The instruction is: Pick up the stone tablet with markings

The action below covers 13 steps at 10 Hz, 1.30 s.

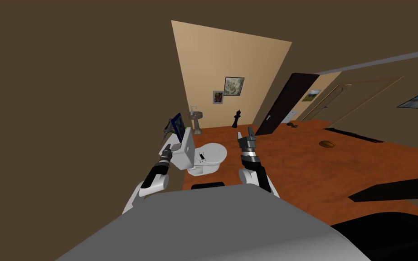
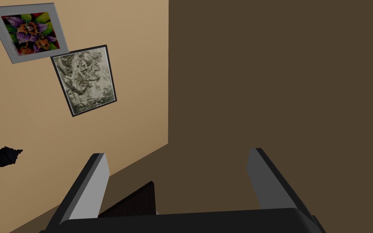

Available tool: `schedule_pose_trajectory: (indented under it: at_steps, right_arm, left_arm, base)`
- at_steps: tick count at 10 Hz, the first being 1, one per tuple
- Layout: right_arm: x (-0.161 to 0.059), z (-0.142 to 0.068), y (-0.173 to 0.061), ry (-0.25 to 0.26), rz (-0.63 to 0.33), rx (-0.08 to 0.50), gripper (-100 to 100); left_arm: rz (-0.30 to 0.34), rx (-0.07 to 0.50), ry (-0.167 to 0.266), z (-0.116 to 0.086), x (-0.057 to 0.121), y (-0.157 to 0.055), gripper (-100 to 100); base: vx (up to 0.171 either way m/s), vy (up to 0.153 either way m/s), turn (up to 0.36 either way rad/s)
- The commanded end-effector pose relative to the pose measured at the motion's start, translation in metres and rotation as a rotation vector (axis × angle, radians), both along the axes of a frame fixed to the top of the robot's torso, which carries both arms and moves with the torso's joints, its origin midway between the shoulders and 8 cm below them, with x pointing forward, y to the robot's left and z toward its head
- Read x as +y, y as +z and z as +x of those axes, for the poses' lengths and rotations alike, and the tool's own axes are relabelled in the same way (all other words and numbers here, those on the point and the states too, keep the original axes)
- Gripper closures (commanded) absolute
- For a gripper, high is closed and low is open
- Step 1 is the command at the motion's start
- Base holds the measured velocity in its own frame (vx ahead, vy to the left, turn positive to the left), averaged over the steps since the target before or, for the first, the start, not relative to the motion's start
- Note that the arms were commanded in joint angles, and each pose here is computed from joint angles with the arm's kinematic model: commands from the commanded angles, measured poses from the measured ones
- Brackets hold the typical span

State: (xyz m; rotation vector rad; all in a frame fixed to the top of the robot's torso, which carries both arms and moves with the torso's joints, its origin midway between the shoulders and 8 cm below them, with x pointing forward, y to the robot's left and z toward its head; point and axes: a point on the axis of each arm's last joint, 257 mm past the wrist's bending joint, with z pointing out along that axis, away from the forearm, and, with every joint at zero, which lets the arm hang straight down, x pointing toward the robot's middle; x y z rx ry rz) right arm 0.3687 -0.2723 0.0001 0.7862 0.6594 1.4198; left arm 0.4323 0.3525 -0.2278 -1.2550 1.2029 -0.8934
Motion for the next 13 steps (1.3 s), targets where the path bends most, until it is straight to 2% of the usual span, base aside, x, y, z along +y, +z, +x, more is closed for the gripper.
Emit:
schedule_pose_trajectory:
  at_steps: [1,2,6,7,8,13]
  right_arm:
    - [0.0,0.0,0.0,0.0,0.0,0.0,0]
    - [0.0,0.0,0.0,0.0,0.0,0.0,0]
    - [0.0,0.0,0.0,0.0,0.0,0.0,0]
    - [0.0,0.0,0.0,0.0,0.0,0.0,0]
    - [0.0,0.0,0.0,0.0,0.0,0.0,0]
    - [0.0,0.0,0.0,0.0,0.0,0.0,0]
  left_arm:
    - [0.0,0.0,0.0,0.0,0.0,0.0,-100]
    - [0.0,0.001,0.001,0.0,0.0,0.0,100]
    - [0.0,0.001,0.001,0.0,0.0,0.0,100]
    - [0.0,0.001,0.001,0.0,0.0,0.0,0]
    - [-0.001,0.002,-0.011,-0.009,-0.004,-0.001,100]
    - [-0.009,0.012,-0.041,-0.034,-0.02,-0.009,100]
  base:
    - [-0.018,-0.003,-0.011]
    - [-0.006,-0.001,0.003]
    - [0.0,0.0,0.0]
    - [0.0,0.0,0.0]
    - [0.04,0.005,0.106]
    - [0.046,0.003,0.062]
